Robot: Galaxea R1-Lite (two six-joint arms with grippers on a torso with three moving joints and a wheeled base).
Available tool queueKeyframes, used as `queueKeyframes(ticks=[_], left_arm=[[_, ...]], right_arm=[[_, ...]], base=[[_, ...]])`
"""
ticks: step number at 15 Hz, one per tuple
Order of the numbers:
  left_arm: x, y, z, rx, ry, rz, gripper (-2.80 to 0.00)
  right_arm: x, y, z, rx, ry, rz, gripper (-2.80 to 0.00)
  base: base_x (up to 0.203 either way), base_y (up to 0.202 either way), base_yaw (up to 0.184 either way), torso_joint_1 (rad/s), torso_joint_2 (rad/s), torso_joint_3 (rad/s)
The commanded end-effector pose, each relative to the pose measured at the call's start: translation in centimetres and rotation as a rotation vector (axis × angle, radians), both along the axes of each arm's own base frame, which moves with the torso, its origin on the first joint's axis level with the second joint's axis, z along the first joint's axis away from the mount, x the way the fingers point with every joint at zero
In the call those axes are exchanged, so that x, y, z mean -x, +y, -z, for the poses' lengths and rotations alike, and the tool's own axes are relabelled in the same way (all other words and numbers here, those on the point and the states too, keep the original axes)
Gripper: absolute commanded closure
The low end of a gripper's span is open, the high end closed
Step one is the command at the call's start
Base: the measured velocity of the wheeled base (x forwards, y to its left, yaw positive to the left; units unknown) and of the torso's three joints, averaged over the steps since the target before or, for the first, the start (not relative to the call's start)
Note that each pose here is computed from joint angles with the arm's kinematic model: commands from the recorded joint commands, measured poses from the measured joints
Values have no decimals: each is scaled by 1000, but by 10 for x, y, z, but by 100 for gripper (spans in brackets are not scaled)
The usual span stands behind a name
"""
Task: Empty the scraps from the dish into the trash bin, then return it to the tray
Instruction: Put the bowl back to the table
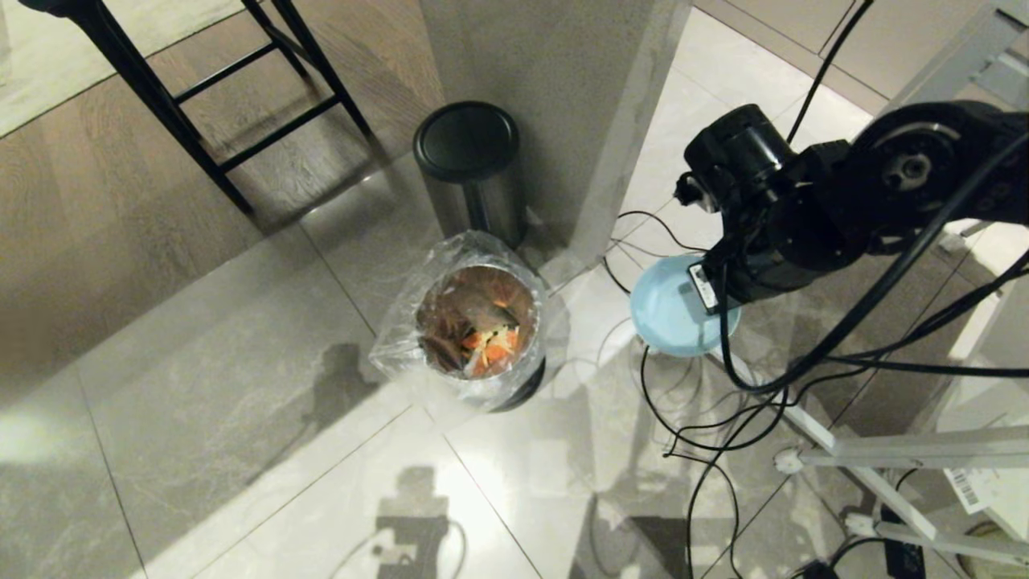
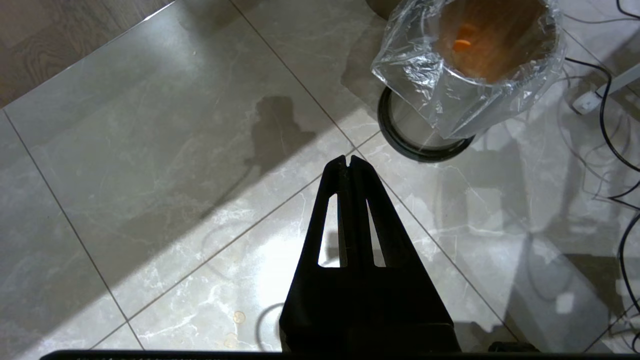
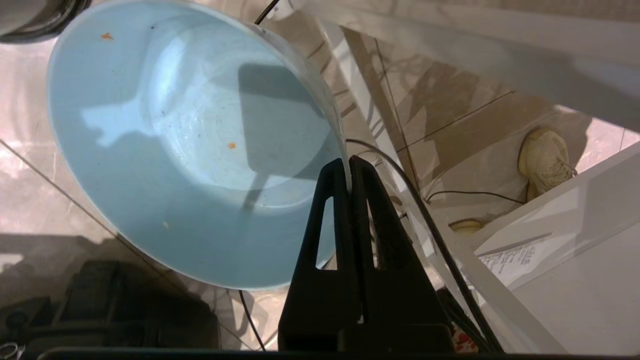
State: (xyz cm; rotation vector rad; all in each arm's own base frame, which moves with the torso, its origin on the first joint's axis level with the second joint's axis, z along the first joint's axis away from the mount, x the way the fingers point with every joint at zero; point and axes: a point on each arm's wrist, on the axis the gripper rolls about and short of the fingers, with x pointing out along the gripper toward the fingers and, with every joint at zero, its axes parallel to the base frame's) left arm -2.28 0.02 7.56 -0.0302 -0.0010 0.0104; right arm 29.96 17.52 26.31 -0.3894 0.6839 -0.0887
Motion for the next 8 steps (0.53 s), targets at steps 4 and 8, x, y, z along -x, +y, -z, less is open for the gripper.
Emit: queueKeyframes(ticks=[4, 8], left_arm=[[0, 0, 0, 1, 1, 0, 0], [0, 0, 0, 1, 0, 0, 0]], right_arm=[[-2, -5, -3, 13, -10, 6, 0], [-13, -26, -3, 17, -9, 78, 0]], base=[[0, 0, 0, 0, 0, 0], [0, 0, 0, 0, 0, 0]])
